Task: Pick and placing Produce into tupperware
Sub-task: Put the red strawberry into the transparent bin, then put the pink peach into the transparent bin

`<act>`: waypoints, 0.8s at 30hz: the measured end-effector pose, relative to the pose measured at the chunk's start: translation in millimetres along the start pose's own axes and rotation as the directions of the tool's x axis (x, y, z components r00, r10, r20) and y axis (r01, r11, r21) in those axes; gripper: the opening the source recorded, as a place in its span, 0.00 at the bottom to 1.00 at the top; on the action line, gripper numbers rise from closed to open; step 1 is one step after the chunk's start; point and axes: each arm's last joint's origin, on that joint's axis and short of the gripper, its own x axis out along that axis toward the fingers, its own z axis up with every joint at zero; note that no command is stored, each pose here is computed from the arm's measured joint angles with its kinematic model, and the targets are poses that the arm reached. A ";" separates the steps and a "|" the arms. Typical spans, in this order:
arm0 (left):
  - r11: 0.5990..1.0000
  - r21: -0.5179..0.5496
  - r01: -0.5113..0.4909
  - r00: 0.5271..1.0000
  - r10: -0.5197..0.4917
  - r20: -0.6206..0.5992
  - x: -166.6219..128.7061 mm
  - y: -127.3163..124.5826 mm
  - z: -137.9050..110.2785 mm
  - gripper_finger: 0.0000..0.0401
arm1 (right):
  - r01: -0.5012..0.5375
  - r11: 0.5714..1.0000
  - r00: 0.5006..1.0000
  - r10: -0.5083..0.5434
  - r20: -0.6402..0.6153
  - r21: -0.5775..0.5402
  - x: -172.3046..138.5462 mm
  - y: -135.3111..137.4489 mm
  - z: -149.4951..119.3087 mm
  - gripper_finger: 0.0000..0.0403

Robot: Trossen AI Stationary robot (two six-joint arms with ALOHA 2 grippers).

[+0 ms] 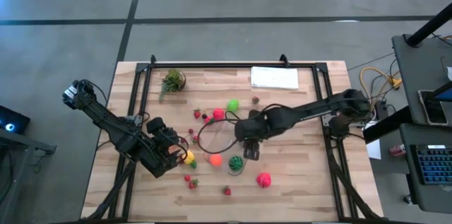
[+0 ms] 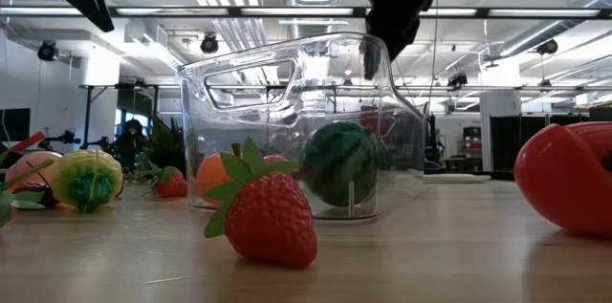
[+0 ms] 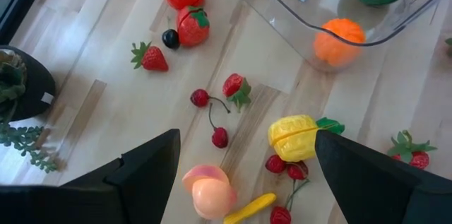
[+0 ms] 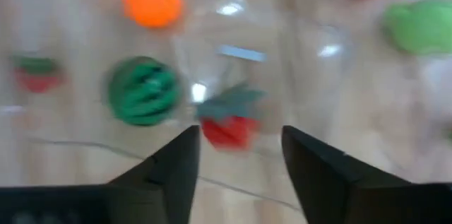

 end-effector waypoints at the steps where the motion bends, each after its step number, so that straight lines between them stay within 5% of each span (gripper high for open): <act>1: 1.000 0.000 0.001 1.000 -0.001 -0.001 0.0 0.0 0.0 0.78 | 0.049 0.999 0.999 -0.049 0.001 -0.002 -1.2 -1.4 0.4 0.55; 4: 0.999 -0.034 -0.001 1.000 0.001 -0.003 0.0 0.2 -0.2 0.78 | 0.130 0.991 0.989 -0.132 0.070 0.034 -15.8 -7.2 5.8 0.67; 8: 0.977 -0.211 -0.028 0.997 0.013 -0.071 3.6 8.9 3.6 0.78 | 0.145 0.965 0.976 -0.176 0.131 0.219 -40.8 -29.9 9.7 0.79; 12: 0.928 -0.350 -0.125 0.980 0.061 -0.188 10.5 26.4 6.6 0.78 | 0.144 0.835 0.970 -0.224 0.089 0.531 -53.7 -75.6 7.2 0.84; 16: 0.901 -0.398 -0.170 0.973 0.090 -0.212 18.5 44.2 4.3 0.78 | 0.117 0.722 0.981 -0.189 0.033 0.682 -57.6 -121.9 1.1 0.85; 20: 0.963 -0.243 -0.121 0.979 0.075 -0.188 33.0 54.8 -9.8 0.78 | 0.127 0.691 0.976 -0.214 0.034 0.712 -64.7 -147.3 -2.9 0.83; 24: 0.989 -0.113 0.096 0.978 -0.115 -0.175 55.3 50.7 -30.5 0.78 | 0.128 0.696 0.973 -0.226 0.047 0.707 -71.9 -155.7 -5.5 0.82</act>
